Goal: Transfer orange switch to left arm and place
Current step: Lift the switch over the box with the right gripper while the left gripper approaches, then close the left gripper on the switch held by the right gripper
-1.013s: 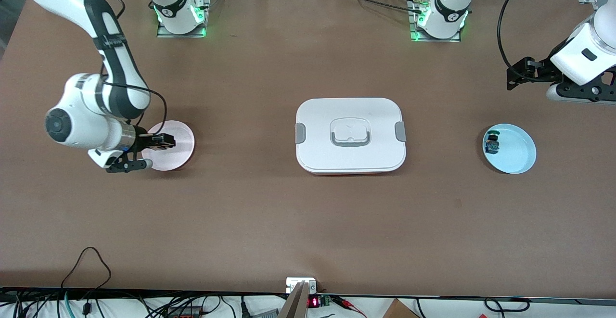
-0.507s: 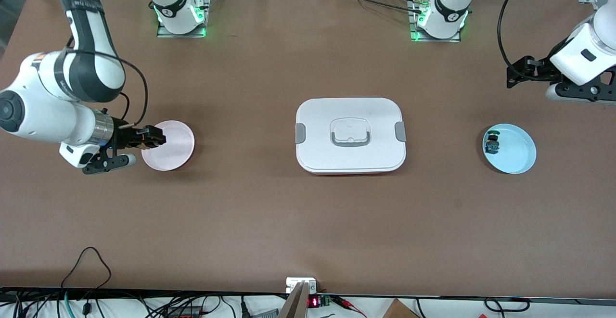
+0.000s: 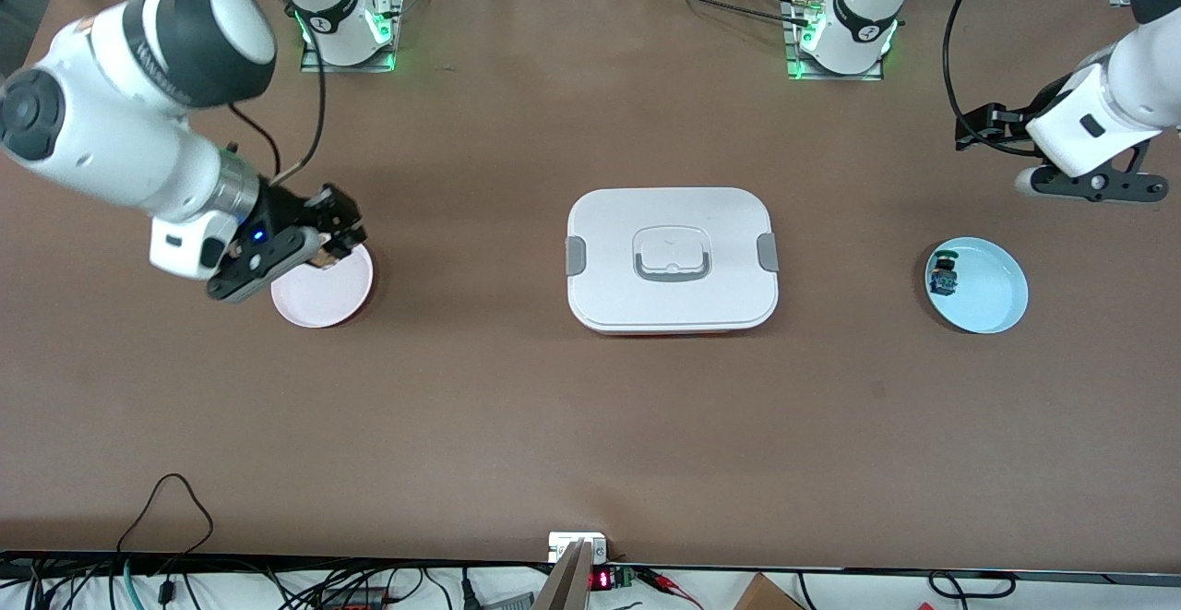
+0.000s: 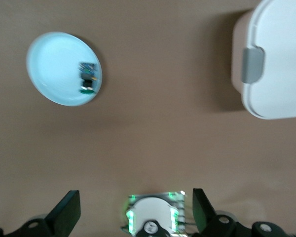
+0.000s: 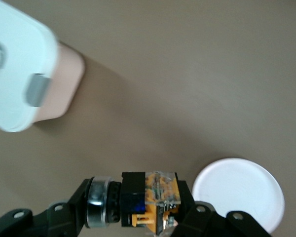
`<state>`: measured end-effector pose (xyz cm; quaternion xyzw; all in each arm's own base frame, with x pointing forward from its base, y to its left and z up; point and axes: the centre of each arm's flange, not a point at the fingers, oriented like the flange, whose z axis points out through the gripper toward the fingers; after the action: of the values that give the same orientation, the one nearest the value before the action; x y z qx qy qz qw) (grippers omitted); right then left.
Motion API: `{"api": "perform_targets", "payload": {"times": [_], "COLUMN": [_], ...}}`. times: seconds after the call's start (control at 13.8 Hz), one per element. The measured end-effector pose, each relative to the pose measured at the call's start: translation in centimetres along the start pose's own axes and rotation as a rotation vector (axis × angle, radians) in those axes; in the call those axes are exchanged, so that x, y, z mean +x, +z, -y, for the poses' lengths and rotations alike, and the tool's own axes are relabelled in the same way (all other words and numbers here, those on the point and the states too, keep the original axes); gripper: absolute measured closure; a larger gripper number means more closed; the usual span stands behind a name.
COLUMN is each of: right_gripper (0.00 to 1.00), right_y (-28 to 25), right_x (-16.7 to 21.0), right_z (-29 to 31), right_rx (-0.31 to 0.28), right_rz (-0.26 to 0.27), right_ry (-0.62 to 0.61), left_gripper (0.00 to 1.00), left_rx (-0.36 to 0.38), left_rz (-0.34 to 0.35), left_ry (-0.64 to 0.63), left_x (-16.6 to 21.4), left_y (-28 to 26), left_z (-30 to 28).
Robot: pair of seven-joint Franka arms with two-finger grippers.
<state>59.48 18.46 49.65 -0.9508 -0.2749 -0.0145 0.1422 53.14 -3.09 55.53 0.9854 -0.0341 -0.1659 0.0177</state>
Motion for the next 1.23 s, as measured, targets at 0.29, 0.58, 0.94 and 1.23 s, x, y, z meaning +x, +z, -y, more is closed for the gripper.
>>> {"api": "perform_targets", "payload": {"times": [0.29, 0.58, 0.94, 1.23], "right_gripper": [0.28, 0.28, 0.28, 0.28], "right_y": [-0.3, -0.1, 2.7, 5.5], "right_x": [0.9, 2.2, 5.0, 6.2], "right_z": [4.2, 8.0, 16.5, 21.1], "right_rx": [0.141, 0.343, 0.525, 0.683], "right_rz": [-0.077, -0.256, -0.526, -0.742], "right_ry": [-0.259, -0.512, -0.655, -0.690], "left_gripper": [0.00, 0.00, 0.00, 0.00], "left_rx": [-0.392, -0.762, -1.203, -1.365], "left_rz": [0.110, 0.174, 0.224, 0.147], "left_ry": [-0.053, -0.008, 0.054, 0.090], "left_x": [2.9, 4.8, 7.0, 8.4], "left_y": [3.7, 4.5, 4.7, 5.8], "left_z": [2.7, 0.6, -4.2, -10.9]}}
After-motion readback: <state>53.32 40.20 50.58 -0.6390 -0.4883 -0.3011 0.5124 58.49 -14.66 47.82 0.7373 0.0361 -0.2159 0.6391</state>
